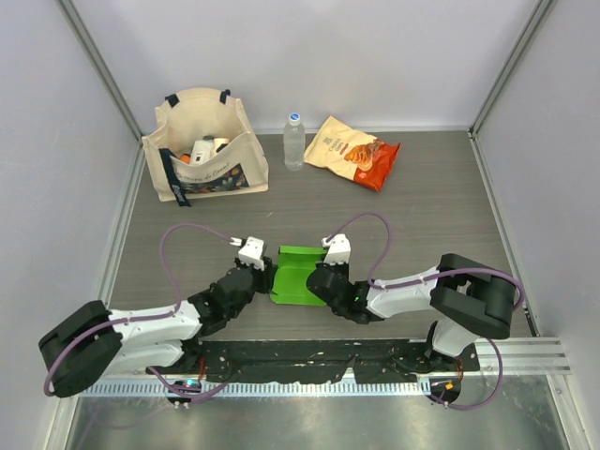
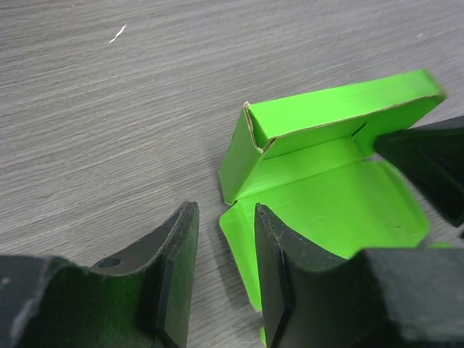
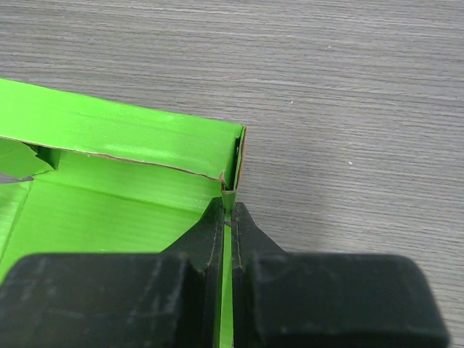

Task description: Fold the paper box

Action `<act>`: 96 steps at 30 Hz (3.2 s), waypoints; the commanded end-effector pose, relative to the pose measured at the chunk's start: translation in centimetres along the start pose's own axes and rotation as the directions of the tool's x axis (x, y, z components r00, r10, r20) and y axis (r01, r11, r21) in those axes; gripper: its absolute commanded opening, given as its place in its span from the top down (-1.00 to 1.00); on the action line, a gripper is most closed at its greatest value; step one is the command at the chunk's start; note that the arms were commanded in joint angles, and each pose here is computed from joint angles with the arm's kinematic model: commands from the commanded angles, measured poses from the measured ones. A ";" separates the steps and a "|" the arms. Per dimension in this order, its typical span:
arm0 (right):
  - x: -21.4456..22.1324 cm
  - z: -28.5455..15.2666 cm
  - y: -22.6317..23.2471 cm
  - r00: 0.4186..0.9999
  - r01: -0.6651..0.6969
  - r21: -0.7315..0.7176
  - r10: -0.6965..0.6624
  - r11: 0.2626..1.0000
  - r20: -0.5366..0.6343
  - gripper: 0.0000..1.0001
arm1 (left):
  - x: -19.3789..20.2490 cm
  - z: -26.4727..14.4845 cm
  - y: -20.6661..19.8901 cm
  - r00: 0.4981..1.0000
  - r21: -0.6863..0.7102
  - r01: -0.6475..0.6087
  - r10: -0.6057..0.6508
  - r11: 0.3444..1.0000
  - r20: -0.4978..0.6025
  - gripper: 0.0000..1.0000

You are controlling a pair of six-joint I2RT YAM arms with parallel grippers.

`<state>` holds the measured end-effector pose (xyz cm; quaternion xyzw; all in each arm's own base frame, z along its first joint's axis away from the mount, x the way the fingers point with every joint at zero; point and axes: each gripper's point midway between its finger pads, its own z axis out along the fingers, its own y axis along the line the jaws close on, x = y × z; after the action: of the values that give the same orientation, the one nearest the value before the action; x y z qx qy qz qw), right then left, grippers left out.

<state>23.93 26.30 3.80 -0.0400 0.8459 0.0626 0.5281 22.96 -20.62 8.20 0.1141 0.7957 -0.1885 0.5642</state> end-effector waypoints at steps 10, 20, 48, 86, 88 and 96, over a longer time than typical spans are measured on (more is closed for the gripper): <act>-2.3 -0.4 1.6 0.998 -0.044 -0.047 0.046 0.998 0.035 0.98 | -2.1 3.6 -1.2 0.996 0.004 -0.066 0.065 0.998 0.059 0.29; -2.5 -0.4 1.8 0.998 -0.047 -0.050 0.049 0.998 0.038 0.98 | -2.1 4.5 -0.9 0.991 -0.028 -0.117 0.119 0.993 0.062 0.63; -2.8 1.3 4.3 0.984 -0.161 -0.039 0.163 0.986 0.076 0.99 | 2.2 7.6 -0.2 0.990 -0.208 0.124 -0.108 0.970 0.086 0.75; 0.5 -7.8 2.2 0.886 -0.298 -0.420 0.085 0.857 -0.456 -0.46 | -6.6 -4.6 1.7 0.986 -0.019 0.164 -0.164 0.986 0.001 -0.12; -0.1 -8.2 2.7 0.870 -0.368 -0.460 0.125 0.808 -0.477 -0.43 | -7.2 -4.7 1.2 0.984 0.002 0.181 -0.181 0.984 0.002 -0.13; 0.6 -6.8 2.7 0.748 -0.589 -0.424 0.266 0.688 -0.608 -0.29 | -2.0 -3.6 2.7 0.901 -0.153 0.419 -0.431 0.895 -0.054 -0.08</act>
<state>17.81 25.79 5.26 -0.0327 0.8974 0.3460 0.2717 21.83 -17.14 13.37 -0.0221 0.8229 -0.2431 0.5131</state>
